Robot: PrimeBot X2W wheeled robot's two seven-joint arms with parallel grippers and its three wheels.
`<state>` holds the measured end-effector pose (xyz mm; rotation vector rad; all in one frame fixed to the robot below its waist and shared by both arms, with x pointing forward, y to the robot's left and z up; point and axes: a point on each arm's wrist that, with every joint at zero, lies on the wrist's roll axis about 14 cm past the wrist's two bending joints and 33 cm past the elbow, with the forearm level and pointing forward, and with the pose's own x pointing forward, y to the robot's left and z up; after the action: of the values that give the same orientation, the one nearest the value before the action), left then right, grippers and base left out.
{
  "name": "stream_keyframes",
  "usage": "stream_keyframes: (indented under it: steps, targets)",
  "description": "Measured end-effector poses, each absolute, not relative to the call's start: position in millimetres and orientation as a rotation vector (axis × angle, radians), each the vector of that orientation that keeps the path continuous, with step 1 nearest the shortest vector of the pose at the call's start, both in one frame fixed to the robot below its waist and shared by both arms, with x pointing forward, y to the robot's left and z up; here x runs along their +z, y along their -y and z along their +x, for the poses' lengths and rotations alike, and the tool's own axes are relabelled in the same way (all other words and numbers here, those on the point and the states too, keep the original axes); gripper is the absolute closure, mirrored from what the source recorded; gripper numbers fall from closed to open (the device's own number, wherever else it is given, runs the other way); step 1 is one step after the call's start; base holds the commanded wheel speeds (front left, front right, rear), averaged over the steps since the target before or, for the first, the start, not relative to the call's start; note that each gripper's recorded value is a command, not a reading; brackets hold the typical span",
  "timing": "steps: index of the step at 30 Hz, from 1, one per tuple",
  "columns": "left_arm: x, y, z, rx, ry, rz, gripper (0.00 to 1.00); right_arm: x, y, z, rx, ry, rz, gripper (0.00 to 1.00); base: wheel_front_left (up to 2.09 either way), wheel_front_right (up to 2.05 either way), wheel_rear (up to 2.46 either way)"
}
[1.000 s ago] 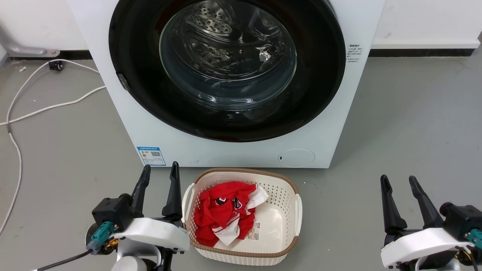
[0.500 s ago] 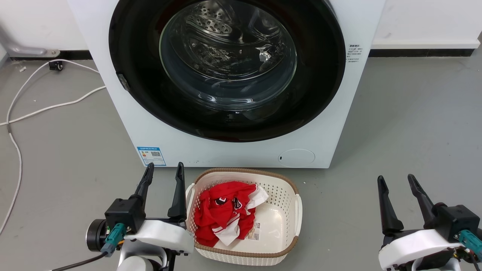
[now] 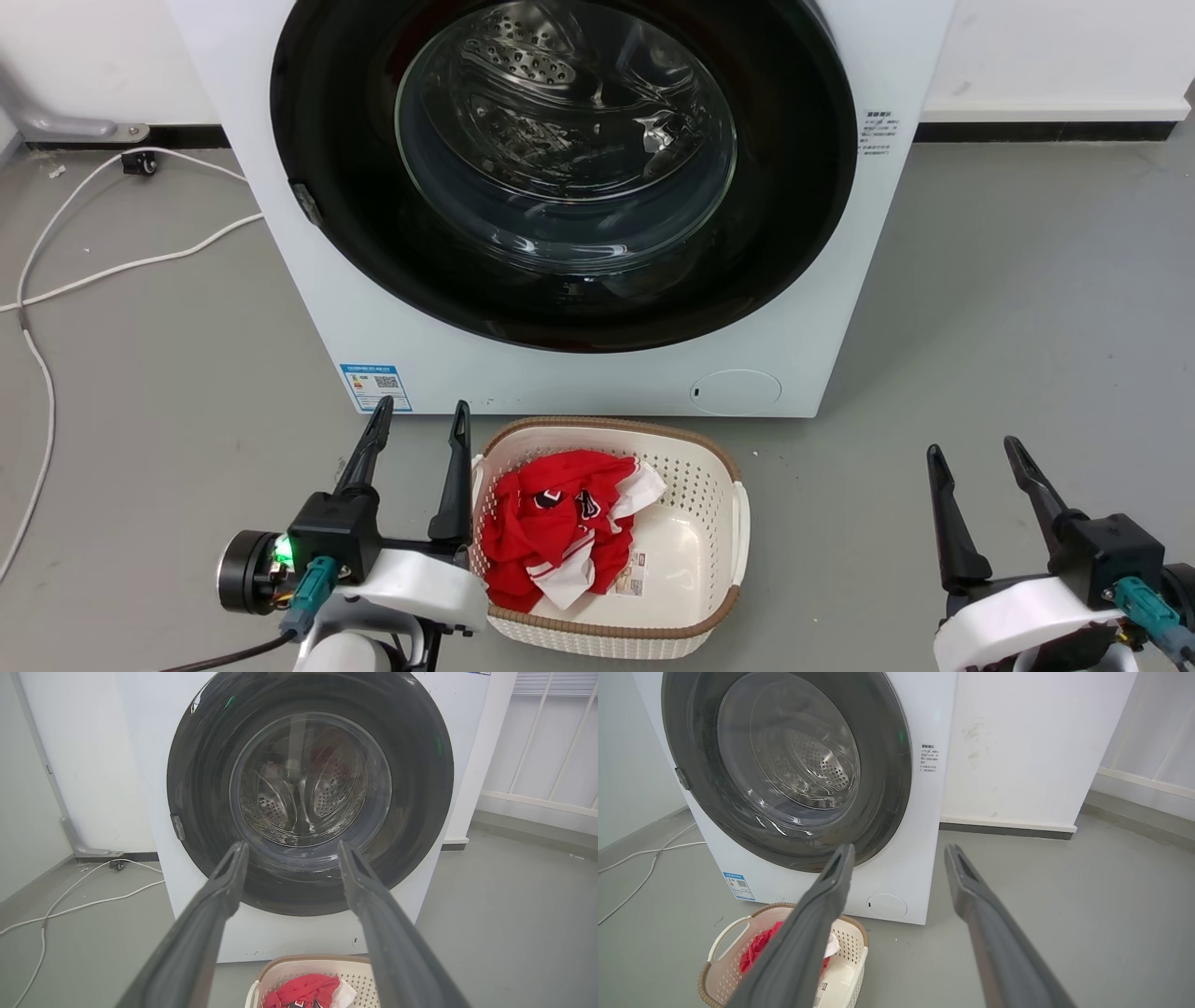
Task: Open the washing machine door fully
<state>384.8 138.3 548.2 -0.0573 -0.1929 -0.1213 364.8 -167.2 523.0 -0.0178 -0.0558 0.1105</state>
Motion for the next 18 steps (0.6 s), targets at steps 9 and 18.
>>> stream_keyframes:
  steps: [9, 18]
  targets:
    - [548.9, -136.0, 384.1, -0.128, 0.205, -0.009, 0.0, 523.6, 165.1, 364.0, 0.119, 0.065, -0.056, 0.0, 0.0, 0.0, 0.0]
    - [547.5, -135.6, 384.7, -0.128, 0.201, -0.013, 0.0, 522.9, 166.5, 364.4, 0.115, 0.065, -0.053, 0.0, 0.0, 0.0, 0.0]
